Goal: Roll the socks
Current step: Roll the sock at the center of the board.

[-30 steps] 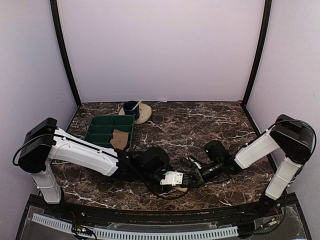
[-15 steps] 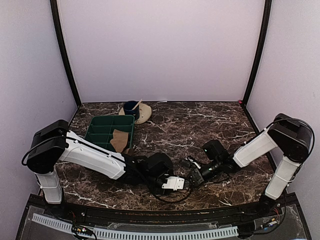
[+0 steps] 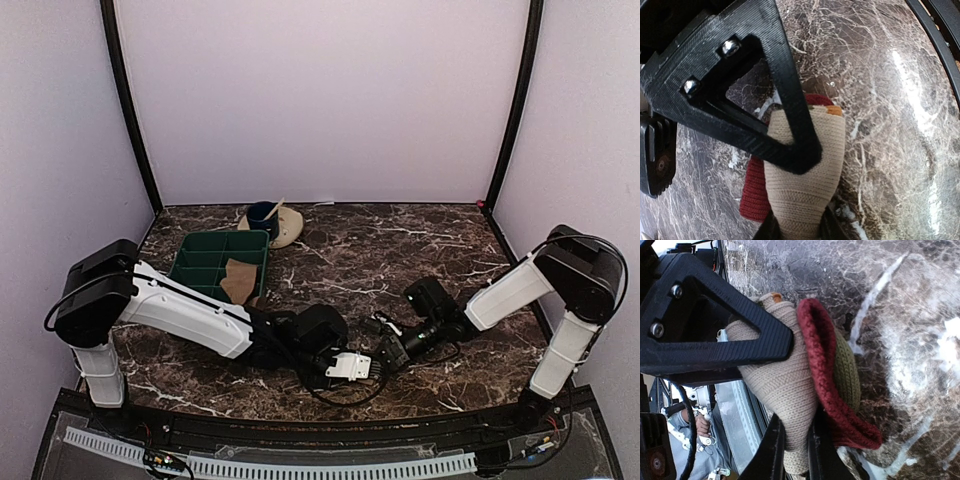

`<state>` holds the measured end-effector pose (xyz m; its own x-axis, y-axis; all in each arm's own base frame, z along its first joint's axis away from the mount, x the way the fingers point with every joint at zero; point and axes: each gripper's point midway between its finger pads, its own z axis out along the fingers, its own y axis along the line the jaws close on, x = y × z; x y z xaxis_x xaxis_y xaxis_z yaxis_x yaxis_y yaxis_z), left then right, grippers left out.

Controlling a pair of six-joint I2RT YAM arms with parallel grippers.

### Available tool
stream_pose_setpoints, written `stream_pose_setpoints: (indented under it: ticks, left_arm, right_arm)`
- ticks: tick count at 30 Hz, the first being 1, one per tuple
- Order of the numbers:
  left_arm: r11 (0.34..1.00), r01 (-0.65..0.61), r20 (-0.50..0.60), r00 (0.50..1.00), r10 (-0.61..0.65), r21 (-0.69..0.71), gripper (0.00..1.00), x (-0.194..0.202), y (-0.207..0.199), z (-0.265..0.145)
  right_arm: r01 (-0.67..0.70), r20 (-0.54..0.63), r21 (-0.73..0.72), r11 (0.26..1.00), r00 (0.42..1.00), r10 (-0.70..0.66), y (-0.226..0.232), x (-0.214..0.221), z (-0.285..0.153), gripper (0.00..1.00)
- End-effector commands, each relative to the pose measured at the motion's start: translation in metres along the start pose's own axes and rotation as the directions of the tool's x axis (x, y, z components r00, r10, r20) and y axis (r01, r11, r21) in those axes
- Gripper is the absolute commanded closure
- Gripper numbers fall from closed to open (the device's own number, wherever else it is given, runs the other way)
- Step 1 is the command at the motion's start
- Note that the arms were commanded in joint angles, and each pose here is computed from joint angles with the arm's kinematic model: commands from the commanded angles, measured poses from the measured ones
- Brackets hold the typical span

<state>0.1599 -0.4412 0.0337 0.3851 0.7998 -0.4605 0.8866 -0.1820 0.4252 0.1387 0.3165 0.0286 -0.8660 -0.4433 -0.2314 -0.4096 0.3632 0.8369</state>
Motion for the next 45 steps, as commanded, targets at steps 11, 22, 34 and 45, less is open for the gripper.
stream_pose_setpoints:
  ticks: [11,22,34,45]
  left_arm:
    - [0.997,0.016,-0.039,0.999,-0.014,0.073,1.00,0.002,-0.013,0.006]
    - [0.972,0.113,-0.089,0.991,-0.097,0.207,1.00,0.008,-0.017,0.009]
    - [0.908,0.243,-0.112,0.970,-0.217,0.342,1.00,0.005,-0.014,0.003]
    - [0.855,0.308,-0.145,0.951,-0.272,0.417,1.00,0.007,-0.021,0.006]
  right_arm:
    - [-0.064,-0.025,0.060,0.996,0.998,0.066,-0.020,0.010,-0.004,0.94]
    - [-0.051,-0.002,0.091,0.995,0.999,0.052,-0.021,0.006,-0.009,0.64]
    - [-0.049,0.076,0.181,0.982,0.997,0.036,-0.026,0.000,-0.026,0.57]
    - [-0.005,0.205,0.296,0.955,0.977,-0.058,-0.024,-0.016,-0.050,0.55]
